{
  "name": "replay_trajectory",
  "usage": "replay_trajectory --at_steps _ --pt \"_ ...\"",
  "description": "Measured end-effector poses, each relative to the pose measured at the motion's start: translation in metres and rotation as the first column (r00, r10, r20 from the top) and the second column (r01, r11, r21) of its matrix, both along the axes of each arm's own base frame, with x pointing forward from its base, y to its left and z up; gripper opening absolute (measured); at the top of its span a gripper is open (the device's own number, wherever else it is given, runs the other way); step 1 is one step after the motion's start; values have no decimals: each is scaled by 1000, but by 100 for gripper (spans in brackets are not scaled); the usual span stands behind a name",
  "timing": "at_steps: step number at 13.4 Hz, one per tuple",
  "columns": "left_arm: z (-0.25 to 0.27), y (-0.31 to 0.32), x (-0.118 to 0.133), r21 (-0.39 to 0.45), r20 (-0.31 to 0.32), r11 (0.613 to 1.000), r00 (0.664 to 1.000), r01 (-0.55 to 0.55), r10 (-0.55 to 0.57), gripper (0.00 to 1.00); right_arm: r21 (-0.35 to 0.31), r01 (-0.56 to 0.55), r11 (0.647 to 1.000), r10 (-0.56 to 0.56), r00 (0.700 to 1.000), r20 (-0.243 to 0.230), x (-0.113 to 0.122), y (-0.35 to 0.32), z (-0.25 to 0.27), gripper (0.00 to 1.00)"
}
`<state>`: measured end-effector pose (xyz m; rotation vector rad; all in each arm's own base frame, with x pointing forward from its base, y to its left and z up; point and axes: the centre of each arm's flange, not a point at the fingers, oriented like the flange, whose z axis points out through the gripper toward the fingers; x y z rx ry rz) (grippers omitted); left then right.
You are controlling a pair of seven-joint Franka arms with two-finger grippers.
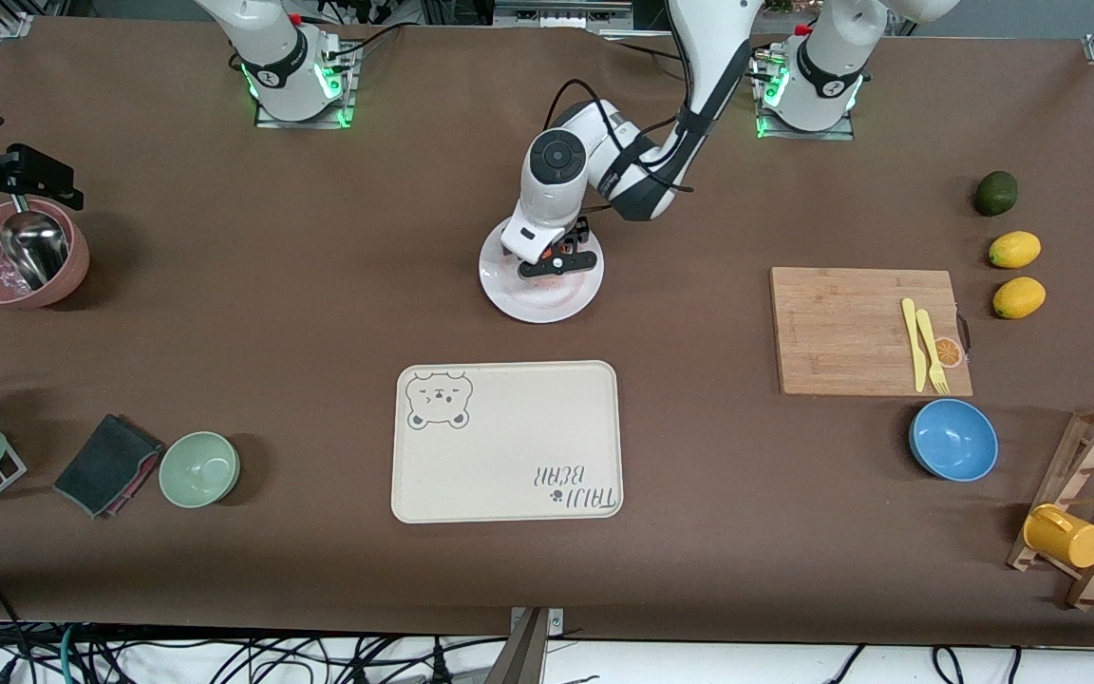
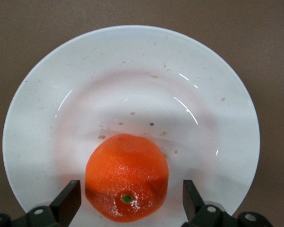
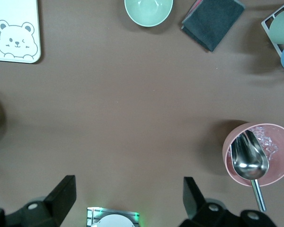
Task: Place orange and plate with both arms
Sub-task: 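Lift the orange with the left gripper and carry it over the white plate, then lower the orange onto the plate and open the left gripper, then raise the left gripper away while the right gripper reaches the plate rim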
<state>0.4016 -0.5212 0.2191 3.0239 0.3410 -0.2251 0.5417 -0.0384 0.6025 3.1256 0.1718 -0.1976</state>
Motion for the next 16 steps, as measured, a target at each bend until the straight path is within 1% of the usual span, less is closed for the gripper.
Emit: replay_trajectory --at_steps 1,3,6,7,8,9,10,11,13,15,16 --pt "6 -1 3 -7 6 1000 1000 -3 3 100 0 0 1000 0 1000 0 0 0 0 100" --pt "25 5 13 -10 6 1000 1000 -16 16 100 0 0 1000 0 1000 0 0 0 0 100" --pt "83 41 49 -6 -11 997 997 -75 75 100 1 -1 1000 1 1000 -2 0 1 0 100" --pt "108 61 64 -8 -15 994 994 -105 105 100 3 -2 1000 2 1000 -16 0 1 -3 100" --pt "137 84 79 -12 -18 991 991 -136 135 100 11 -6 1000 7 999 -51 -1 5 -12 100" --pt "166 108 90 -16 -21 987 987 -160 159 100 33 -16 999 19 995 -96 0 13 -26 100" --pt "197 134 97 -17 -26 983 983 -181 180 100 79 -25 997 36 990 -137 6 27 -45 100" --pt "225 159 101 -15 -34 979 978 -205 204 100 142 -28 989 53 983 -174 15 43 -70 100" --pt "269 211 106 -4 -52 972 970 -236 236 100 247 -16 969 71 974 -216 37 71 -122 100" --pt "298 264 106 18 -73 983 980 -184 185 100 353 13 936 84 963 -258 51 102 -166 100" --pt "309 290 105 26 -91 989 985 -147 149 100 413 36 910 89 956 -279 56 119 -184 100"
